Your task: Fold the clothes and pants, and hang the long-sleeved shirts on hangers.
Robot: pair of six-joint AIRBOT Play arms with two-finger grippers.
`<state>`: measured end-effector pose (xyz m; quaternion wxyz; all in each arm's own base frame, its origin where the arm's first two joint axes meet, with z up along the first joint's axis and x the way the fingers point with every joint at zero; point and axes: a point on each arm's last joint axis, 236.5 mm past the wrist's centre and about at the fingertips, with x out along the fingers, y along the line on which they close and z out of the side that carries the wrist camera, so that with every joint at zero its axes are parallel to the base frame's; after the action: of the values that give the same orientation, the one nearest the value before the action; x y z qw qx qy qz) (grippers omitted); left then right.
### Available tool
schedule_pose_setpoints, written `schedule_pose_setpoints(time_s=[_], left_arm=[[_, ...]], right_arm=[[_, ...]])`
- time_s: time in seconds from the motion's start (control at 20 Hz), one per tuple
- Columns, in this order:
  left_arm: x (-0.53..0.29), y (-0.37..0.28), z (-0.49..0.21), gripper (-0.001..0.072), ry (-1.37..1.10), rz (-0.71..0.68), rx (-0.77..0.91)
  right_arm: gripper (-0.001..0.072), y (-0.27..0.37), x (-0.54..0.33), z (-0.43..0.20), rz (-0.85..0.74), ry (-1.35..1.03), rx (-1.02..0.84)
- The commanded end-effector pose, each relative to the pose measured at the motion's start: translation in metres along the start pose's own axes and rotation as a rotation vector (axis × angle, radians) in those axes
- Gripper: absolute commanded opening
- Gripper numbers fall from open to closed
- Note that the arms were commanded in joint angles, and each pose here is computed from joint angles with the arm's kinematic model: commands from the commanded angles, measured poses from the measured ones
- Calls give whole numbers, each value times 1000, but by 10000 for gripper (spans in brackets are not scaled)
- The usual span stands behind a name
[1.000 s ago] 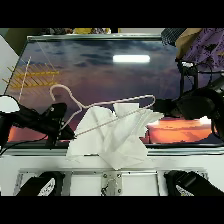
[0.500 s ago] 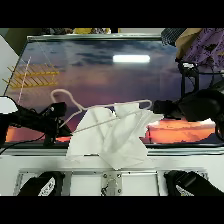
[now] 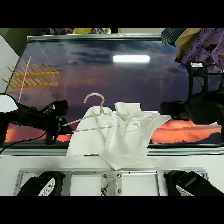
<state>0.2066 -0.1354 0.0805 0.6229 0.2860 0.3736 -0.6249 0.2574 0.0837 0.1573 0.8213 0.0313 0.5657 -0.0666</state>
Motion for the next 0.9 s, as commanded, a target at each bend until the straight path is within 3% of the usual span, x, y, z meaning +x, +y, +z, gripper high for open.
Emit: schedule_pose_setpoints(time_s=[0.0,0.25,0.85], left_arm=[[-1,2,0,23,-3,7,-6],[-15,10,18,23,-149,37,-52],[-15,1,22,23,-161,1,-44]], right_arm=[[22,-6,0,3,-25,-15,6],[22,-6,0,4,-26,-15,1],[21,-29,5,11,-43,4,46]])
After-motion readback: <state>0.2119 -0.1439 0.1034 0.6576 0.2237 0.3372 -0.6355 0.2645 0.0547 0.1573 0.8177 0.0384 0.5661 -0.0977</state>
